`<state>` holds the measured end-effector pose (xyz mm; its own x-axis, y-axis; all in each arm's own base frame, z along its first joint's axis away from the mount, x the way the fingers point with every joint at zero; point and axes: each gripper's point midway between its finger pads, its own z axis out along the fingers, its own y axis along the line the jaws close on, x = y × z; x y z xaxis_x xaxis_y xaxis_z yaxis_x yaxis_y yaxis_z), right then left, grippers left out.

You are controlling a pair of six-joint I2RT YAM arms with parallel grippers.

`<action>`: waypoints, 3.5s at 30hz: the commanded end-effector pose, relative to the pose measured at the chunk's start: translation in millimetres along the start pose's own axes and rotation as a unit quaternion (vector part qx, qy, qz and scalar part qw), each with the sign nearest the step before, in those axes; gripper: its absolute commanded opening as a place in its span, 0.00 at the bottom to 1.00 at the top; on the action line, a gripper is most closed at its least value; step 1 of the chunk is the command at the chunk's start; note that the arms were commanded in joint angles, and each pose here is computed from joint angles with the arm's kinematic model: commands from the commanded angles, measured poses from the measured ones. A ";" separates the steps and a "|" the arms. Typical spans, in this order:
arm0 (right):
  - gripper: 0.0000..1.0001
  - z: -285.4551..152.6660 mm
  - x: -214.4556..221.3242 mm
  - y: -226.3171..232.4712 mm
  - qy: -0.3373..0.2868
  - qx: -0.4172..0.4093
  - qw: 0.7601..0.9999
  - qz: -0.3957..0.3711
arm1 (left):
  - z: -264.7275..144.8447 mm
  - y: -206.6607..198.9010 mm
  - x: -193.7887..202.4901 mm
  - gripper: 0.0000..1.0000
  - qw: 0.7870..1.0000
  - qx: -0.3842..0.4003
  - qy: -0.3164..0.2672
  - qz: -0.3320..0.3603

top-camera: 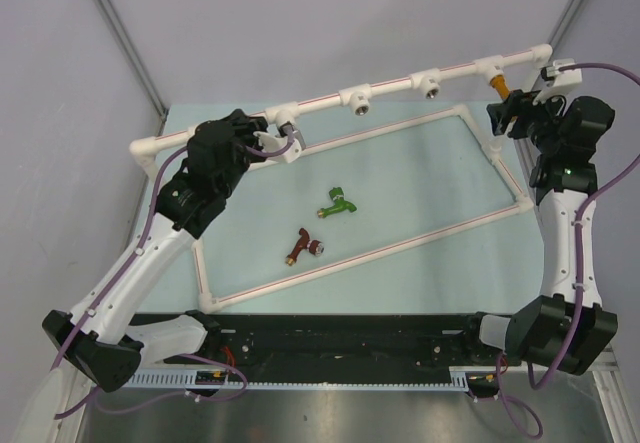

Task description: Install the water faucets

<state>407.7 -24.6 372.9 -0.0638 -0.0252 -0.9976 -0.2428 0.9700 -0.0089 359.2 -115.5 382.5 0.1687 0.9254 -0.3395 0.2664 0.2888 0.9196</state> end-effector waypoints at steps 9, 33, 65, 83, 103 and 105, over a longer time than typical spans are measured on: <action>0.15 6.3 -30.7 60.4 -0.028 -0.143 0.953 0.268 | 0.6 -13.5 20.3 0.00 0.998 0.019 0.045 -0.039; 0.89 -45.1 -80.5 40.1 -0.167 -0.184 0.817 0.520 | 11.1 -24.9 23.3 0.00 0.997 0.035 0.056 -0.032; 1.00 -102.8 -53.2 -22.7 -0.118 0.225 0.967 -0.012 | 12.7 -26.4 21.4 0.00 0.997 0.039 0.051 -0.032; 1.00 -48.6 -25.9 -25.0 0.024 0.215 0.907 -0.360 | 7.8 -21.7 18.2 0.00 0.998 0.033 0.041 -0.036; 0.71 -2.0 -45.7 11.3 -0.058 0.115 0.954 -0.272 | 10.3 -24.0 19.3 0.00 0.998 0.036 0.045 -0.033; 0.58 -1.3 -49.4 13.7 -0.068 0.106 0.958 -0.259 | 10.8 -25.1 19.8 0.00 0.998 0.037 0.047 -0.034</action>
<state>403.4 -38.4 375.6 -0.0447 -0.6053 -0.7947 0.0287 0.7944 -0.6067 364.5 -103.2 380.8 0.1064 0.9369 -0.3329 0.2528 0.2983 0.9204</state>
